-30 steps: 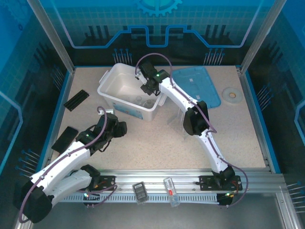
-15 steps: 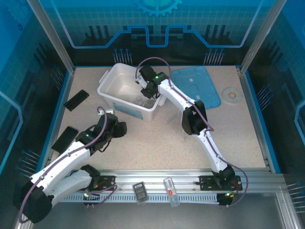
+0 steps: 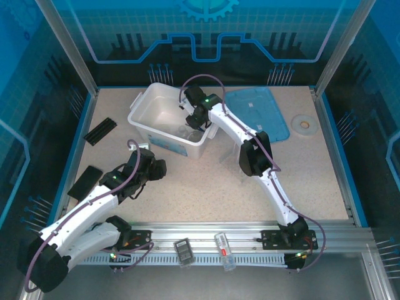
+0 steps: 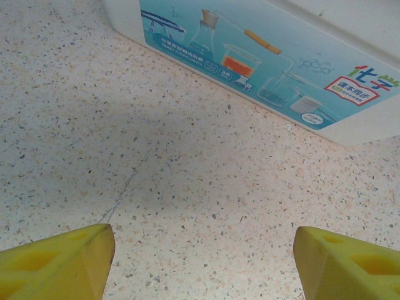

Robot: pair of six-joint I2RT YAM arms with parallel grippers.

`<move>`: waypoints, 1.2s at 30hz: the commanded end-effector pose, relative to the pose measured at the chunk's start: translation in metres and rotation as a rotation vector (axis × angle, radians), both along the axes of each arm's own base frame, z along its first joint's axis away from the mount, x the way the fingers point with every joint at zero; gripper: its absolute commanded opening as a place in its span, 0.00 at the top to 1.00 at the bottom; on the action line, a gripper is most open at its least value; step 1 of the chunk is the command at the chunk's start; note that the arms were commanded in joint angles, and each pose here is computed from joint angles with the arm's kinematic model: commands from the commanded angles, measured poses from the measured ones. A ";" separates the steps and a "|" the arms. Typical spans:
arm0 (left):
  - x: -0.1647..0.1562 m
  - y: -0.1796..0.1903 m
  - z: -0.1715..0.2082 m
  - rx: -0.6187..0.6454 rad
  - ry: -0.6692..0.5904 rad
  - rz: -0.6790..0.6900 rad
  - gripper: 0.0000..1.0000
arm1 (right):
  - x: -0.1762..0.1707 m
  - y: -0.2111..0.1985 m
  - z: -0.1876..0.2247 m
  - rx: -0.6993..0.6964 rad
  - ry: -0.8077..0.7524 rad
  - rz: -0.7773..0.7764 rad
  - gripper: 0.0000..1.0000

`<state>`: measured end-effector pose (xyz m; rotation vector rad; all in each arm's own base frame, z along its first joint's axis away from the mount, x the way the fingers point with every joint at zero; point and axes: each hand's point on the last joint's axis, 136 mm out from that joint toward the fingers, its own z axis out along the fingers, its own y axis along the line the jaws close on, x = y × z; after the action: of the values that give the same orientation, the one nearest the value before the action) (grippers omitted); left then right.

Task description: Organize the chemistry lab equipment

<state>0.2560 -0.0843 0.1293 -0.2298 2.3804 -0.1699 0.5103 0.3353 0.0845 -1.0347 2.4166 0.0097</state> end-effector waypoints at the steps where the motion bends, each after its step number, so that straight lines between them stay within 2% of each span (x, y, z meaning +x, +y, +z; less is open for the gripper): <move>1: 0.000 0.000 0.009 -0.019 -0.009 0.003 0.24 | 0.000 -0.001 0.037 0.052 -0.031 0.004 0.57; 8: 0.001 0.001 0.014 -0.015 -0.022 0.010 0.24 | -0.007 0.002 0.075 0.094 -0.075 0.002 0.50; 16: 0.005 0.009 0.028 0.014 -0.060 0.034 0.24 | -0.037 0.037 0.121 0.177 -0.122 0.067 0.42; 28: 0.005 0.007 0.015 0.010 -0.032 0.042 0.24 | -0.054 0.094 0.114 0.264 -0.113 0.085 0.41; 36: 0.012 -0.012 0.000 -0.072 -0.026 -0.003 0.24 | -0.061 0.117 0.098 0.337 -0.055 0.095 0.41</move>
<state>0.2629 -0.0866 0.1353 -0.2445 2.3554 -0.1803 0.4535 0.4357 0.1832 -0.9904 2.2239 0.3184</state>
